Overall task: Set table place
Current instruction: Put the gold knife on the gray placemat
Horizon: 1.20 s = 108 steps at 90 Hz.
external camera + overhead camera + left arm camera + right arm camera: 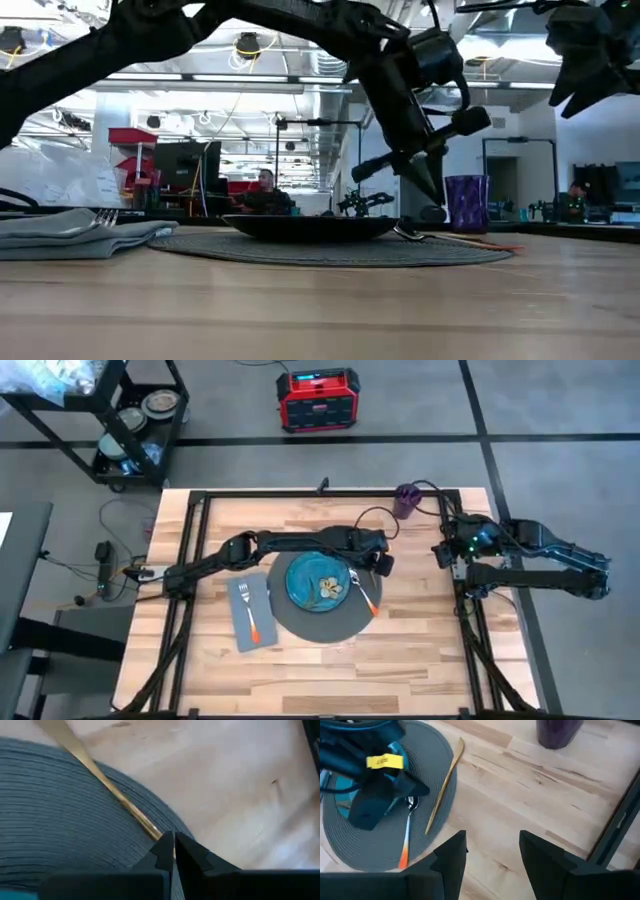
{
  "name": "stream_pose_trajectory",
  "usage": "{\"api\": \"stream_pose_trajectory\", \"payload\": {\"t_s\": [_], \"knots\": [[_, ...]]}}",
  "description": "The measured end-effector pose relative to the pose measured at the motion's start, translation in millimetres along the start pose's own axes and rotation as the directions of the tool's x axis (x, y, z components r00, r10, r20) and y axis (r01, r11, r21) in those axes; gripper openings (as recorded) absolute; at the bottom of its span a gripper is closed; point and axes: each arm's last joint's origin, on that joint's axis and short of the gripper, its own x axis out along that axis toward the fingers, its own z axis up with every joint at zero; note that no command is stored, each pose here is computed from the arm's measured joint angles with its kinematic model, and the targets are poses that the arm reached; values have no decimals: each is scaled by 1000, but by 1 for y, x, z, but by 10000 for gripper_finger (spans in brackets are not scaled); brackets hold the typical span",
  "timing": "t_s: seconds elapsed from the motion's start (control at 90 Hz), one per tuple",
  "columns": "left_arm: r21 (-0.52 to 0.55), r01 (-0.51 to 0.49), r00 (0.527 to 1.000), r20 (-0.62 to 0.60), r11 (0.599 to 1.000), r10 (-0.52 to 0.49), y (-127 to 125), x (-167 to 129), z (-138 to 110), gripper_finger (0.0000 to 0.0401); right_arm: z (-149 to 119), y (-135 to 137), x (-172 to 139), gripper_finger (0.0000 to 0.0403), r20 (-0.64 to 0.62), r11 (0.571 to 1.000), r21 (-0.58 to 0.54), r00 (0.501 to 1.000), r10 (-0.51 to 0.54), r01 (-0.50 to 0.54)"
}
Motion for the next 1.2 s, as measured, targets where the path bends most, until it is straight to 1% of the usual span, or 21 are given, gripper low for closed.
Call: {"api": "stream_pose_trajectory", "payload": {"t_s": [0.022,0.056,0.089,0.144,0.189,0.267,0.311,0.378,0.444,0.522,0.578,0.667,0.722,0.756,0.8,0.878,0.956,1.011,1.056,1.133,1.2], "knots": [[9,34,999,5,999,-34,-3,0,1,0,0,1,0,169,-10,1000,-2,1000,11,-11],[48,116,993,2,992,-116,-9,-2,4,0,0,2,1,169,-31,999,-2,999,36,-36],[108,211,977,-3,971,-212,-17,-7,8,0,0,4,3,169,-46,997,-1,996,75,-75],[224,359,930,-1,906,-368,-30,-19,15,0,1,10,9,169,-49,988,-8,987,156,-157],[298,423,898,-7,856,-441,-36,-38,21,0,1,13,15,169,-37,979,-7,979,202,-202],[409,436,874,21,802,-486,-42,-80,32,0,2,19,28,169,-1,970,26,971,241,-241],[464,404,880,36,788,-473,-38,-105,40,0,3,23,36,169,14,966,41,967,255,-255],[553,358,871,92,752,-483,-34,-136,54,0,2,26,49,169,3,967,56,969,248,-248],[609,329,861,119,722,-494,-26,-159,67,0,4,32,65,169,-14,971,60,972,234,-233],[648,360,828,110,672,-550,-19,-177,80,0,7,39,83,169,-36,975,66,976,215,-213],[671,430,787,50,605,-615,-14,-185,89,0,12,47,95,169,-39,975,79,976,212,-209],[690,550,701,-75,471,-709,-9,-189,98,0,14,56,117,167,-78,980,92,980,185,-178],[684,601,664,-138,414,-735,-3,-190,102,0,14,61,129,164,-112,983,103,980,163,-151],[681,619,652,-167,392,-739,0,-190,104,0,14,65,136,162,-133,985,104,980,150,-136],[676,633,649,-196,378,-735,6,-192,107,0,16,71,143,158,-148,986,106,979,142,-127],[679,635,660,-232,367,-714,18,-199,110,0,17,80,153,151,-185,991,90,976,118,-103],[706,608,680,-226,364,-698,29,-214,115,0,18,89,163,142,-199,994,81,976,84,-69],[731,584,685,-211,352,-698,36,-226,119,0,18,92,168,136,-207,996,82,977,55,-38],[742,570,693,-202,354,-692,43,-237,122,0,17,96,173,131,-215,996,79,975,47,-30],[759,564,678,-202,324,-706,53,-249,128,0,15,100,181,125,-240,998,64,970,26,-11],[757,569,674,-205,321,-710,61,-255,133,0,12,102,188,123,-267,998,62,964,2,15]]}}
